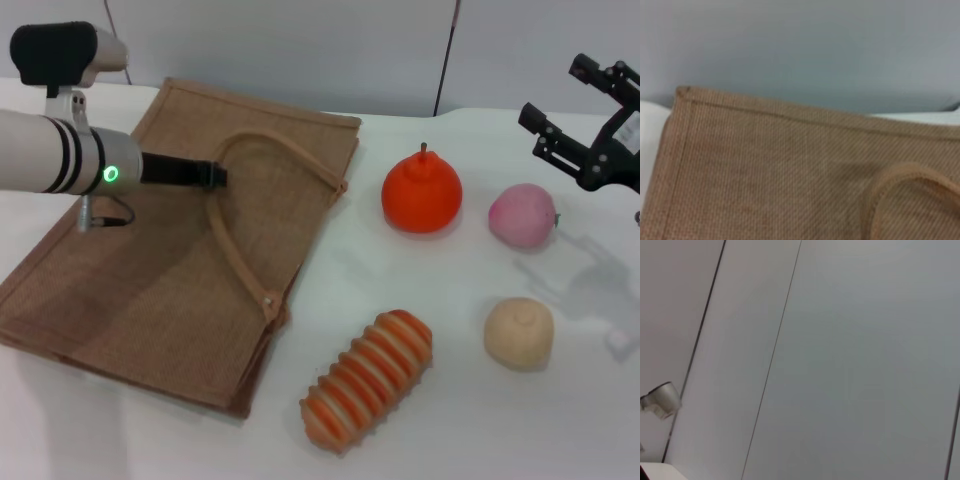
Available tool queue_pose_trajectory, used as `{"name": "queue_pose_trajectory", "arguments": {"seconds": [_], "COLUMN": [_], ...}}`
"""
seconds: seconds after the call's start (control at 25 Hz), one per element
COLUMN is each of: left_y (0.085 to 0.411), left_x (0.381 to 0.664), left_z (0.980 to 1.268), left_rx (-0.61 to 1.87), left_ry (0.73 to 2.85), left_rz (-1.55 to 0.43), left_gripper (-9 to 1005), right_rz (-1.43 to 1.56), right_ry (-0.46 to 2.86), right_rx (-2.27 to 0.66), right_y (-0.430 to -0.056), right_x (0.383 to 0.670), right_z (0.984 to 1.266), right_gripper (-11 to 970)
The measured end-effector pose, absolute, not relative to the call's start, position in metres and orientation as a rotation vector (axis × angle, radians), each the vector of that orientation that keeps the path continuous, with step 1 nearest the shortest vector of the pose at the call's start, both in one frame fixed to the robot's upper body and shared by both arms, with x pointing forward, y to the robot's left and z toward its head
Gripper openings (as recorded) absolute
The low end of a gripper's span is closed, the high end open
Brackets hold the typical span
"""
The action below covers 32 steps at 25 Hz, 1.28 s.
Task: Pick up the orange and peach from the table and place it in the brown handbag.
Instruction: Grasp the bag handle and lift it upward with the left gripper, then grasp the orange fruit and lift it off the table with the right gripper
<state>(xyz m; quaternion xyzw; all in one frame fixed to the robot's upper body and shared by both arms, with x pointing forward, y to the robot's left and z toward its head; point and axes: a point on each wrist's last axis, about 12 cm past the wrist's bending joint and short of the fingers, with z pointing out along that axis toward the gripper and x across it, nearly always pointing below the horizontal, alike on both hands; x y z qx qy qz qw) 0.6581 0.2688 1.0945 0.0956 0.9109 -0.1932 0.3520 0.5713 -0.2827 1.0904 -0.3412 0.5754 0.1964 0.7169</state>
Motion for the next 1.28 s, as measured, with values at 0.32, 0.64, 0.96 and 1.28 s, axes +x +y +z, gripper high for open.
{"name": "queue_pose_trajectory", "arguments": {"seconds": [0.32, 0.64, 0.96, 1.28], "left_y": [0.271, 0.283, 0.288, 0.291], "left_x": [0.651, 0.631, 0.615, 0.605], "left_z": [1.095, 1.105, 1.115, 1.121], "left_rx": [0.218, 0.184, 0.223, 0.242], "left_ry": [2.234, 1.953, 1.762, 1.634], "left_rz": [-0.639, -0.854, -0.958, -1.005], "left_gripper": [127, 127, 122, 122], "right_rz": [0.454, 0.530, 0.553, 0.481], "right_ry": [1.283, 1.362, 1.492, 1.601], "right_rx": [-0.761, -0.845, -0.920, -0.941], "right_y": [-0.281, -0.267, -0.252, -0.239], "right_x": [0.571, 0.581, 0.600, 0.618], "right_z": [1.089, 1.088, 1.086, 1.082], "right_gripper": [715, 711, 708, 704]}}
